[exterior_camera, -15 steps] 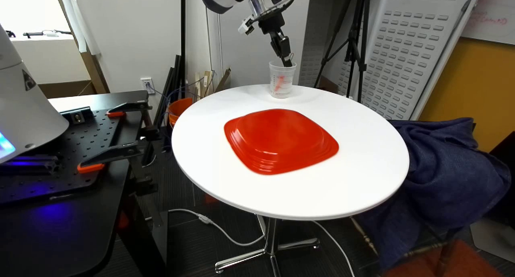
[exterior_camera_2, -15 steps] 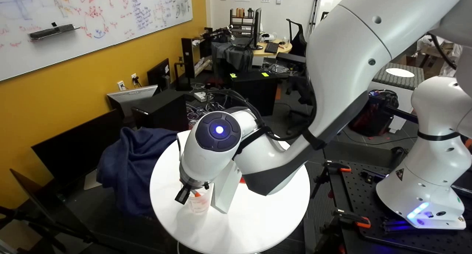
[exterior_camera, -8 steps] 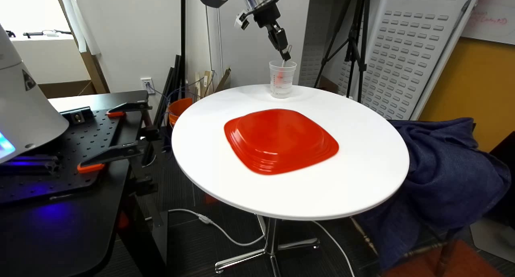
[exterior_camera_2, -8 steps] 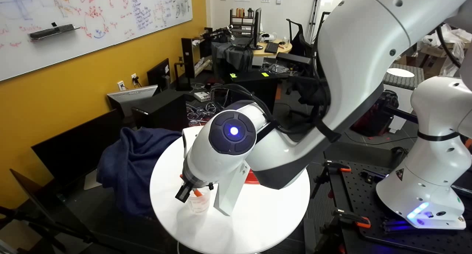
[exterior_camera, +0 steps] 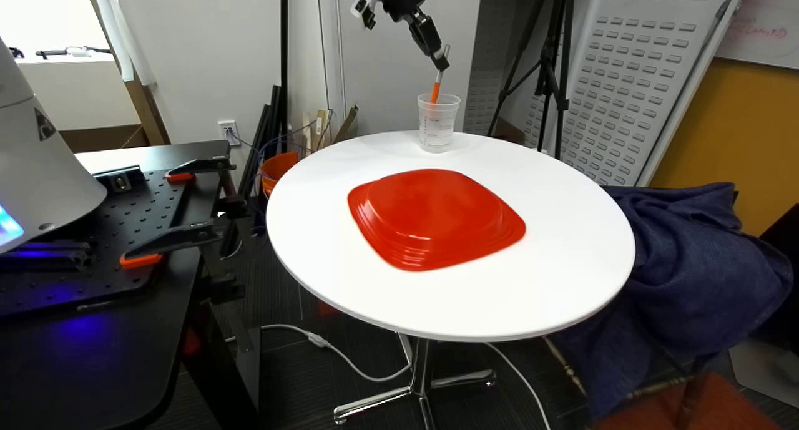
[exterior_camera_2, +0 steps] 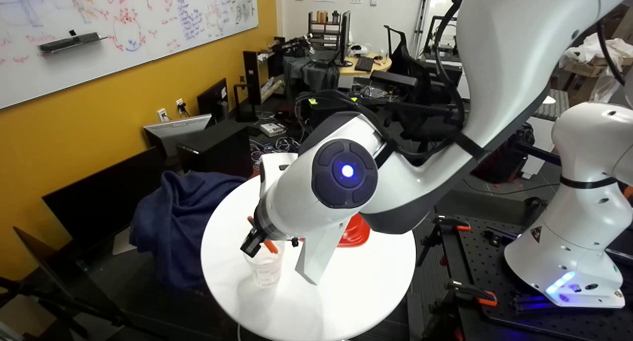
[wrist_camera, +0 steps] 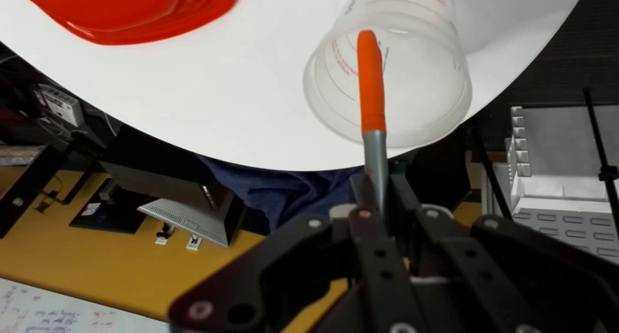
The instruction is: Take the pen out of the cup and put it on the table
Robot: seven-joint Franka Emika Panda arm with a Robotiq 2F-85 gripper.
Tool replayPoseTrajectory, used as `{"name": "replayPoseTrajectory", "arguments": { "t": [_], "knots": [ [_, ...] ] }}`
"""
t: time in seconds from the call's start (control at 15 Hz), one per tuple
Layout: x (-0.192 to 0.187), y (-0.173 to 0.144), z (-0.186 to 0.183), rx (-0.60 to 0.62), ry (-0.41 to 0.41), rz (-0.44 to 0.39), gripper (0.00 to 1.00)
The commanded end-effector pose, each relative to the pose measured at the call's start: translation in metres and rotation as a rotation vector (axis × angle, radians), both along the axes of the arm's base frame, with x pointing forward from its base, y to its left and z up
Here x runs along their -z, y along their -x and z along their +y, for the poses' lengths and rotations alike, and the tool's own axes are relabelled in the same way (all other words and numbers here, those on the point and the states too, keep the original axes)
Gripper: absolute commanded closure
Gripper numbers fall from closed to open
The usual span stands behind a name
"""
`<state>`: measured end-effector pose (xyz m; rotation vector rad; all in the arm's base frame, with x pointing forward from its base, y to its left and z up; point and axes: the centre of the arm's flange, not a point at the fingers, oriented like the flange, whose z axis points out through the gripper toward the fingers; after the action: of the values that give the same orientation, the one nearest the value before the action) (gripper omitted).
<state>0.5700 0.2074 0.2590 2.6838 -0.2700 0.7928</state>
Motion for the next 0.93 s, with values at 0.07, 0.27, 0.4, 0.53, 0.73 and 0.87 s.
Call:
{"name": "replayPoseTrajectory", "arguments": {
  "t": [0.07, 0.27, 0.4, 0.53, 0.73, 0.87],
  "knots": [
    [-0.026, 0.025, -0.006, 0.045, 0.009, -0.048, 0.97],
    [-0.036, 0.031, -0.011, 0.067, 0.005, -0.088, 0.97],
    [-0.041, 0.034, -0.017, 0.091, 0.002, -0.115, 0.97],
    [-0.044, 0.034, -0.028, 0.114, -0.005, -0.137, 0.97],
    [-0.048, 0.034, -0.047, 0.163, -0.013, -0.165, 0.97],
    [-0.052, 0.033, -0.063, 0.208, -0.016, -0.185, 0.97]
  ]
}}
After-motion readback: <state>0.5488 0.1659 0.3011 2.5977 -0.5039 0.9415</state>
